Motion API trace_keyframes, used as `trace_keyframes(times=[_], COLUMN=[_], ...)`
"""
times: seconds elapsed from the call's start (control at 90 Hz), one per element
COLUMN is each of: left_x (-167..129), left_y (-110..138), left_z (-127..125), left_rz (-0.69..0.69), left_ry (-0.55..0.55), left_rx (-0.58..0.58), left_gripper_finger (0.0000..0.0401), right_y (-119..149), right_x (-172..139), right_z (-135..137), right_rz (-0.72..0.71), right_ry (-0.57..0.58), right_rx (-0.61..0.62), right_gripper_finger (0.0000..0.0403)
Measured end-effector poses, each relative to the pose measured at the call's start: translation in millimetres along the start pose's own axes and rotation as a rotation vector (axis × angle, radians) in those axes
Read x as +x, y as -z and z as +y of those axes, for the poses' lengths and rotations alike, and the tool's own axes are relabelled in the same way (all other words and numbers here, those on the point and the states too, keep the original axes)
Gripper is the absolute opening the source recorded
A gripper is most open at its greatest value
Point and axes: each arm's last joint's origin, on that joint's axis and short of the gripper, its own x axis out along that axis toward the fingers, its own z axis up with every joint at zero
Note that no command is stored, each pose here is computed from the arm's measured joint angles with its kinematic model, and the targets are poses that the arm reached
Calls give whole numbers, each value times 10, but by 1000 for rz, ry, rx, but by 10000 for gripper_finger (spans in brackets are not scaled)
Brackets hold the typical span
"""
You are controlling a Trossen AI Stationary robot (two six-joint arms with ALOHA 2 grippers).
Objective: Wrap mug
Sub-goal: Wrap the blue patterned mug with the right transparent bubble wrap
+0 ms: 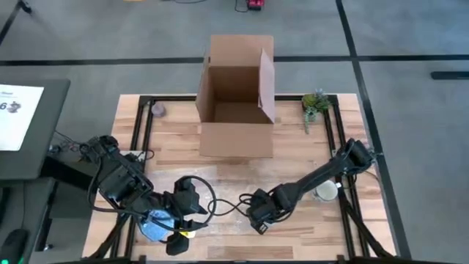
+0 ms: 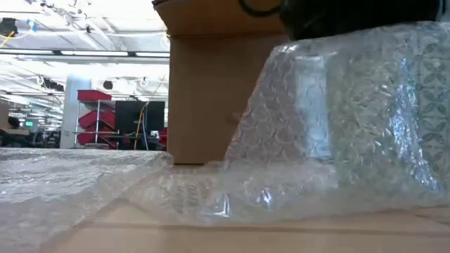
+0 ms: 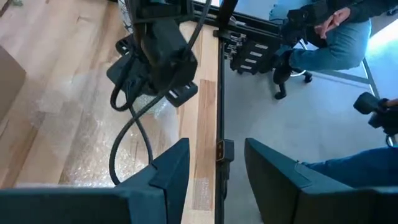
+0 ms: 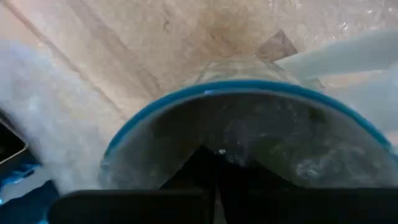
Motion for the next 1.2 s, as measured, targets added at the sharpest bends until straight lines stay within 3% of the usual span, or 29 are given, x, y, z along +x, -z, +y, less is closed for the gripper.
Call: trace_keyframes(times=[0.133, 0.356, 0.567, 0.722, 0.967, 1.078, 1.2], left_x=[0, 0, 0, 0, 6, 8, 15], left_y=[0, 0, -1, -1, -11, -14, -26], left_z=[0, 0, 1, 1, 12, 16, 30], left_rz=[0, 0, 0, -1, -2, -3, -4], left_ry=[0, 0, -1, -1, -5, -6, -10], left_rx=[-2, -6, 0, 1, -2, -3, -7], left_gripper_finger=[134, 134, 134, 134, 134, 134, 134], right_y=[-51, -2, 70, 95, 18, -9, -43], right_x=[-114, -760, -1045, -695, -5, 87, -49], right_z=[-49, -131, -230, -219, -59, -46, -25], right_rz=[0, -53, -95, -75, -27, -19, -21], right_ry=[-14, -145, -190, -66, 64, 85, 77], right_rx=[7, -10, 56, 112, 104, 91, 62], right_gripper_finger=[0, 0, 0, 0, 0, 0, 0])
